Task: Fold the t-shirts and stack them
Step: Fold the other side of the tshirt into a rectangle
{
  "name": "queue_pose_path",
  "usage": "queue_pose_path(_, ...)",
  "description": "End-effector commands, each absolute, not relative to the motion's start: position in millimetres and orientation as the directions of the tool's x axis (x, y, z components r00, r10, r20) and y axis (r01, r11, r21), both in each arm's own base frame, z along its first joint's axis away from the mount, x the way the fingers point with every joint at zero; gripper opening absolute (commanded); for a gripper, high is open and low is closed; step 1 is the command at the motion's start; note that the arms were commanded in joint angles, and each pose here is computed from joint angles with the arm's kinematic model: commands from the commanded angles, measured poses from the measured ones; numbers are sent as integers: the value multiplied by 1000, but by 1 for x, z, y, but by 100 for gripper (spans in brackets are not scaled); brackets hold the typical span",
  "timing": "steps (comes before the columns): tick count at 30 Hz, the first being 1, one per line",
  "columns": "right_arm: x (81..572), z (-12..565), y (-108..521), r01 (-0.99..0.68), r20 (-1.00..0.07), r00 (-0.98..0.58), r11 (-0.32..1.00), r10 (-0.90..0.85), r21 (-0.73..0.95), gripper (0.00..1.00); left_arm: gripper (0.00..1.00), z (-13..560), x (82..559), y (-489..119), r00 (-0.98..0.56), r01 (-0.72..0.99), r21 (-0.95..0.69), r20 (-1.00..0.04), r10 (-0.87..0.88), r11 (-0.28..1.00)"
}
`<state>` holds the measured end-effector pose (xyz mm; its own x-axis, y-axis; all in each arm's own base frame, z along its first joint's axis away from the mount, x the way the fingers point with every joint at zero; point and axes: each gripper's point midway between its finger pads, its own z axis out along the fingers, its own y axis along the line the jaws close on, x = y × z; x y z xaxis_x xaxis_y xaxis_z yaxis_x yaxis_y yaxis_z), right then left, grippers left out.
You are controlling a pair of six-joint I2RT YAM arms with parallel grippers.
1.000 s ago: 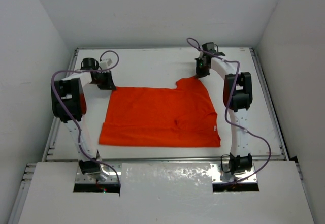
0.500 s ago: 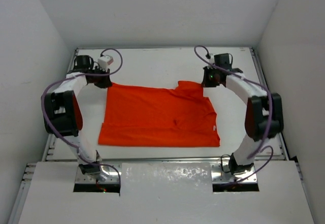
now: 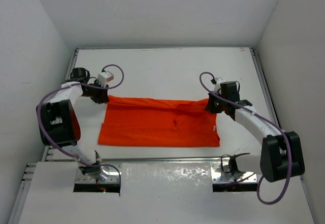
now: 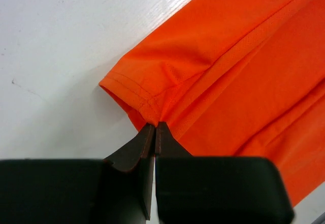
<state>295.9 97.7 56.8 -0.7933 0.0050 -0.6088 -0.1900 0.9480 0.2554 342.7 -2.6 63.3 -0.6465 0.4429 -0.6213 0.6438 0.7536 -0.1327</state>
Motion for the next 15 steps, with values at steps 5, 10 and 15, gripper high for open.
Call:
queue_pose_path(5,294,75,94,-201,-667,-745,950,10,239,0,0,91,329,-20,-472,780,-74,-721,506,621)
queue_pose_path(10,288,78,99,-225,-678,-735,939,11,260,0,9,89,324,-22,-409,823,-39,-733,544,566)
queue_pose_path(15,269,48,110,-220,-631,-775,922,32,317,0,29,69,287,-18,-447,850,-101,-658,606,517)
